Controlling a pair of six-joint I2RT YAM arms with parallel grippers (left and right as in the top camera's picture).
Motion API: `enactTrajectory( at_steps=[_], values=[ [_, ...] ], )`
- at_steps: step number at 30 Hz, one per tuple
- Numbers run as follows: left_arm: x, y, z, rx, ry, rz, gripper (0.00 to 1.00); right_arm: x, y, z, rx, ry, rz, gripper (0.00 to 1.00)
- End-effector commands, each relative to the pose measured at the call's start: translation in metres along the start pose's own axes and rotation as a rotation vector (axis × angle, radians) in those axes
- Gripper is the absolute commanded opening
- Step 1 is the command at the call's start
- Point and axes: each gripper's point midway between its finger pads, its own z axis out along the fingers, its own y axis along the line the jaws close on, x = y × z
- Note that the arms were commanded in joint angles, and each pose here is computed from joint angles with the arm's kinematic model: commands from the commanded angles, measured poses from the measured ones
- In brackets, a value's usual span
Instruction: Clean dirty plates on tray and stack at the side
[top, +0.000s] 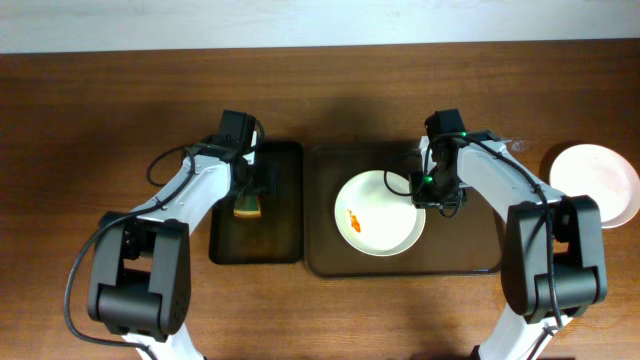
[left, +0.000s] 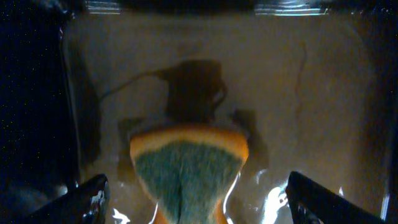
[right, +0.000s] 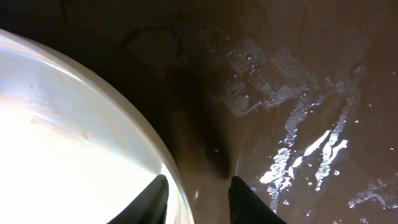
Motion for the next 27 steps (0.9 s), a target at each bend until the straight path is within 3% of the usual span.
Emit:
enactTrajectory(
  at_steps=[1,5,6,7,8,9,10,13,15,16,19,23,26,27],
  values=[
    [-0.002,0.0,0.001,0.001,-0.015,0.006,0.86,0.0,0.0,-0.002,0.008,-0.008,0.0,0.34],
    [0.0,0.0,0.009,0.003,-0.028,0.005,0.78,0.0,0.0,-0.002,0.008,-0.008,0.0,0.34],
    [0.001,0.0,0.011,0.004,-0.034,0.006,0.44,0.0,0.0,-0.002,0.008,-0.008,0.0,0.34],
    [-0.001,0.0,0.011,0.006,-0.041,0.005,0.0,0.0,0.0,-0.002,0.008,-0.008,0.0,0.34],
    [-0.003,-0.001,0.01,0.008,-0.048,0.005,0.0,0.0,0.0,-0.002,0.008,-0.008,0.0,0.34],
    [-0.005,-0.001,0.009,0.01,-0.051,0.005,0.2,0.0,0.0,-0.002,0.008,-0.008,0.0,0.34],
    [-0.004,-0.001,0.009,0.01,-0.047,0.004,0.75,0.0,0.0,-0.002,0.008,-0.008,0.0,0.34],
    [0.0,0.0,-0.002,-0.003,0.012,0.006,0.89,0.0,0.0,-0.002,0.008,-0.008,0.0,0.34],
    [0.004,0.001,-0.016,-0.014,0.076,0.007,0.89,0.0,0.0,-0.002,0.008,-0.007,0.0,0.34],
    [0.009,0.002,-0.024,-0.022,0.117,0.008,0.85,0.0,0.0,-0.002,0.008,-0.008,0.0,0.34],
    [0.025,0.005,-0.028,-0.036,0.188,0.011,0.61,0.0,0.0,-0.002,0.008,-0.007,0.0,0.34],
    [0.03,0.006,-0.022,-0.037,0.192,0.011,0.64,0.001,-0.001,-0.002,0.008,-0.002,0.001,0.35],
    [0.034,0.007,-0.018,-0.039,0.2,0.011,0.54,0.002,-0.001,-0.002,0.009,-0.001,0.001,0.35],
    [0.039,0.007,-0.016,-0.041,0.213,0.012,0.54,0.002,-0.001,-0.002,0.009,0.0,0.001,0.35]
  ],
)
